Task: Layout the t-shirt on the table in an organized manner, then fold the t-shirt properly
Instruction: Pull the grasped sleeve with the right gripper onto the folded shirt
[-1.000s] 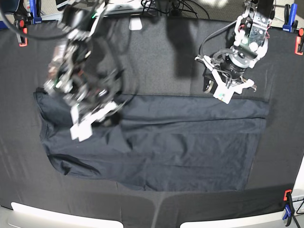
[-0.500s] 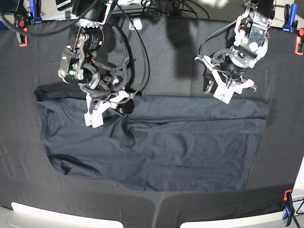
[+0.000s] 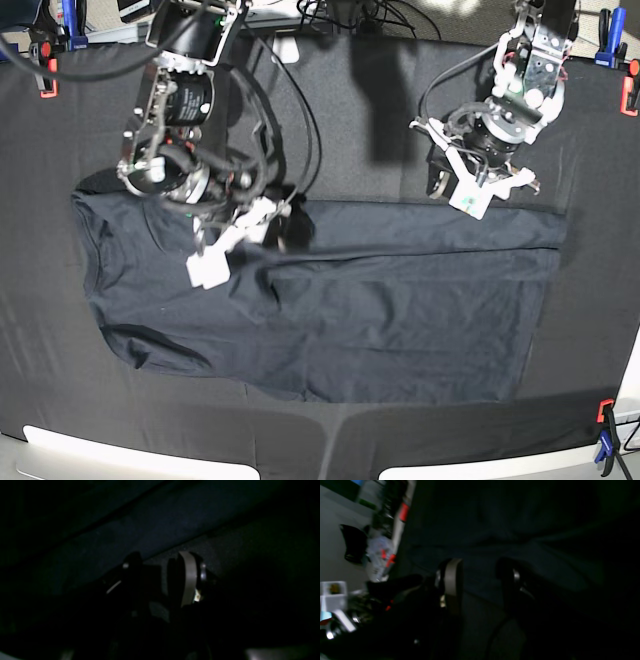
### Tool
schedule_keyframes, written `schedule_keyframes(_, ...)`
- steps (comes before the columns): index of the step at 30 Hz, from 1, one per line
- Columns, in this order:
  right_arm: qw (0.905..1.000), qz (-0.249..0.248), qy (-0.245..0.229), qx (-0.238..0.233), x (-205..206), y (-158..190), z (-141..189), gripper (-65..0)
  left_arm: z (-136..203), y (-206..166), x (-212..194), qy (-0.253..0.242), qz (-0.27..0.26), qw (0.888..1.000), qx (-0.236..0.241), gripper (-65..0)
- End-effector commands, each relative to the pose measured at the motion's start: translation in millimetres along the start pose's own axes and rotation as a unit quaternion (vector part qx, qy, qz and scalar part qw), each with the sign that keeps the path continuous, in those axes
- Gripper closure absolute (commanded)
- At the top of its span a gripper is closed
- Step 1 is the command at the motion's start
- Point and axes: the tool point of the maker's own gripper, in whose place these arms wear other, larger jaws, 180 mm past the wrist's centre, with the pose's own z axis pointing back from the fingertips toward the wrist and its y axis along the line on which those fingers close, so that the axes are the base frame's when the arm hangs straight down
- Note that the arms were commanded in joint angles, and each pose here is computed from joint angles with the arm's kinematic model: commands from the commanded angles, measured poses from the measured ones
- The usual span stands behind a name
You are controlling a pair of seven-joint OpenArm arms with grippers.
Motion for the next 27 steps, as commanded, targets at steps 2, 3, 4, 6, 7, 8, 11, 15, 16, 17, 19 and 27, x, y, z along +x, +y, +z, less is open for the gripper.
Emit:
schedule_keyframes(2,0.9983,0.04,-0.036,0.02,29.4,17.6,6.8,-24.4,1.1,8.0,15.8,-0.026,-0.016,0.999,0.012,-21.5)
schedule_keyframes(3,0.9978,0.051,-0.039,0.018,33.8,19.6,10.4,-24.4,1.1,8.5,15.5,-0.025,-0.019,0.999,0.014,-21.5)
schedule_keyframes(4,0.9972,0.06,-0.042,0.016,37.5,21.8,13.1,-24.4,1.0,9.2,15.6,-0.024,-0.023,0.999,0.016,-21.5)
schedule_keyframes(6,0.9963,0.074,-0.043,0.013,42.1,23.9,17.9,-24.4,0.9,9.9,15.8,-0.024,-0.026,0.999,0.017,-21.5)
schedule_keyframes(7,0.9961,0.076,-0.041,0.016,42.9,25.4,20.2,-24.4,0.9,9.9,15.8,-0.024,-0.026,0.999,0.017,-21.5)
schedule_keyframes(8,0.9961,0.076,-0.037,0.025,42.2,27.7,21.9,-24.4,0.9,9.9,15.7,-0.024,-0.026,0.999,0.017,-21.5)
schedule_keyframes(11,0.9961,0.076,-0.027,0.035,39.7,26.2,29.0,-24.4,1.2,12.5,14.3,-0.02,-0.041,0.999,0.023,-21.5)
schedule_keyframes(15,0.995,0.1,-0.004,0.005,34.7,3.8,45.5,-24.4,3.9,26.4,7.6,-0.003,-0.095,0.995,0.044,-21.5)
schedule_keyframes(16,0.9939,0.11,0.003,-0.005,34.3,-2.9,51.0,-24.4,5.0,29.9,4.9,0.003,-0.112,0.993,0.043,-21.5)
schedule_keyframes(17,0.9926,0.119,0.011,-0.017,34.4,-9.6,57.1,-24.4,6.2,31.8,1.6,0.01,-0.132,0.991,0.037,-21.5)
schedule_keyframes(19,0.989,0.142,0.02,-0.037,38.2,-19.7,70.5,-24.4,9.2,33.7,-6.0,0.025,-0.169,0.985,0.016,-21.5)
schedule_keyframes(27,0.9649,0.225,0.058,-0.121,57.7,-53.9,113.2,-24.3,27.6,89.4,-22.3,0.079,-0.31,0.947,0.042,-21.5)
